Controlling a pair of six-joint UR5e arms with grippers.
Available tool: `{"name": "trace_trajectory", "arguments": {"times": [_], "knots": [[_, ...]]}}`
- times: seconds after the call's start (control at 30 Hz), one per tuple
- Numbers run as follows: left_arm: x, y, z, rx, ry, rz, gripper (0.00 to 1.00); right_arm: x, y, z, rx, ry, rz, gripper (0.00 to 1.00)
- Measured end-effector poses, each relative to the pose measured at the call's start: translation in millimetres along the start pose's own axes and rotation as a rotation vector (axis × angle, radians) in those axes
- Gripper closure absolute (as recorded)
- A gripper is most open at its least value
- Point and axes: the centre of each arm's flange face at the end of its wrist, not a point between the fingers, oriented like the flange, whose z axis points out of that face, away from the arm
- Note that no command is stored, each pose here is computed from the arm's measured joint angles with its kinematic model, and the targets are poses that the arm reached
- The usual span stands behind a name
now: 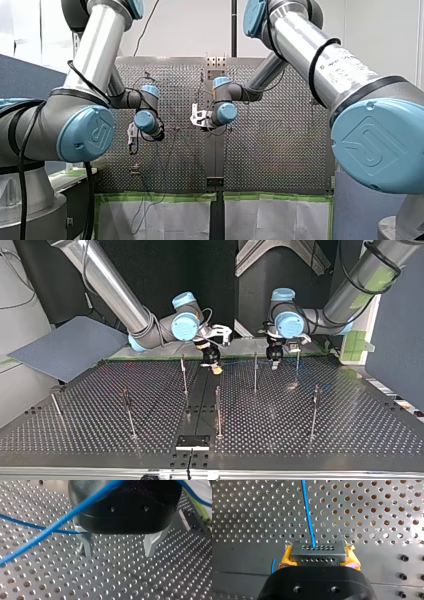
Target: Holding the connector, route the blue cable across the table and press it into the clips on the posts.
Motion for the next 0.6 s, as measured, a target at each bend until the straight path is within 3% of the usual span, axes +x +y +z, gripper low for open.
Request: {"name": "trace_trajectory", "arguments": {"times": [0.27,0.6], "knots": [[-4,-6.3,-26,0.017,-0.006,-0.007,0.0,-1,1.4,-0.5,-0.002,-0.007,0.0,0.98],[23,-24.8,-52,0.058,0.018,0.003,0.0,0,4.9,0.1,0.016,-0.011,0.004,0.98]]}}
